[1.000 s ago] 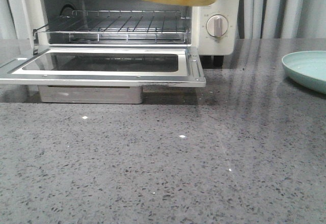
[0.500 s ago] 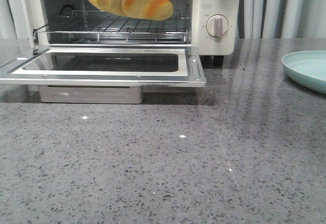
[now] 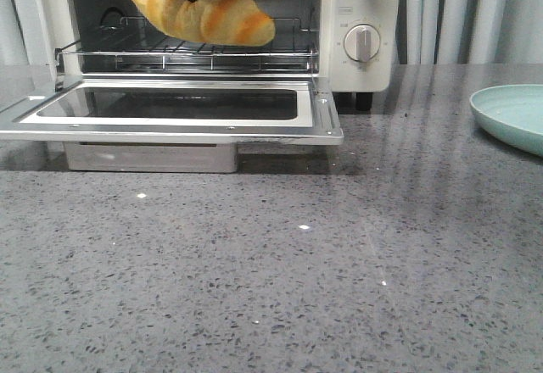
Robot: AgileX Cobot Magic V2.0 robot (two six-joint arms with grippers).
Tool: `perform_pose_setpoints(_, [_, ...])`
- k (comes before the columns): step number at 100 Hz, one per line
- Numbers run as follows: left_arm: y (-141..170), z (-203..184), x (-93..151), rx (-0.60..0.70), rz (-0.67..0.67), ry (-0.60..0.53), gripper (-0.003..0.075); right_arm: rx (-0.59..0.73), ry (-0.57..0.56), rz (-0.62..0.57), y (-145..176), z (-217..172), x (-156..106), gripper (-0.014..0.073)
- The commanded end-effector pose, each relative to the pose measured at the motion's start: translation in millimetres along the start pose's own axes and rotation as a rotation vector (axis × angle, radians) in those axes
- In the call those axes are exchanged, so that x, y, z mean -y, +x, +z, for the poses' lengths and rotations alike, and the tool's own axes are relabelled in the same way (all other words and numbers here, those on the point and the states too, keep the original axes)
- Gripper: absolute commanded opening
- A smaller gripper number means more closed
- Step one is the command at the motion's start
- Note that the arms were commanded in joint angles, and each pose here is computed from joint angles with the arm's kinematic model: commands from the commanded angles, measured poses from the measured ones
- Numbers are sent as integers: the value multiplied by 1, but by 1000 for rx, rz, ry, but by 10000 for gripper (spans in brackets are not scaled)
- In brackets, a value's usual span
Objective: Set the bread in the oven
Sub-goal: 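Carry the croissant with the right gripper into the oven over the rack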
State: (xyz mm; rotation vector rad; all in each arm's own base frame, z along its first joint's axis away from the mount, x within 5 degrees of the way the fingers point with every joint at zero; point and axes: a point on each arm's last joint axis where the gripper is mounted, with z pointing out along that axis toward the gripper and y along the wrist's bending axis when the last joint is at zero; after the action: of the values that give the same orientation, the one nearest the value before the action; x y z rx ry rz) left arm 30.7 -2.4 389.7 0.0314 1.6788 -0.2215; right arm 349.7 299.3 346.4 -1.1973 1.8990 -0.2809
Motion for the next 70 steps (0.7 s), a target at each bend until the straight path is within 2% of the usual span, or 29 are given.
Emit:
perform_pose_setpoints(1, [-12, -1, 2, 77, -18, 18, -21, 129, 103, 6, -12, -31, 32, -67])
perform_pose_setpoints(30, [-12, -1, 2, 77, -18, 18, -21, 148, 124, 16, -9, -29, 41, -48])
perform_pose_setpoints(39, [-12, -1, 2, 77, -18, 18, -21, 150, 125, 16, -10, -29, 41, 82])
perform_pose_setpoints(49, [-12, -1, 2, 77, -18, 18, -21, 159, 126, 15, -10, -29, 41, 358])
perform_pose_setpoints(55, [-12, -1, 2, 77, -20, 19, -21, 168, 128, 15, -11, -29, 41, 489])
perform_pose_setpoints(61, [-12, -1, 2, 77, -20, 19, -21, 172, 128, 15, -12, -29, 42, 531])
perform_pose_setpoints(70, [-12, -1, 2, 77, -20, 19, -21, 174, 129, 15, -12, -29, 42, 512])
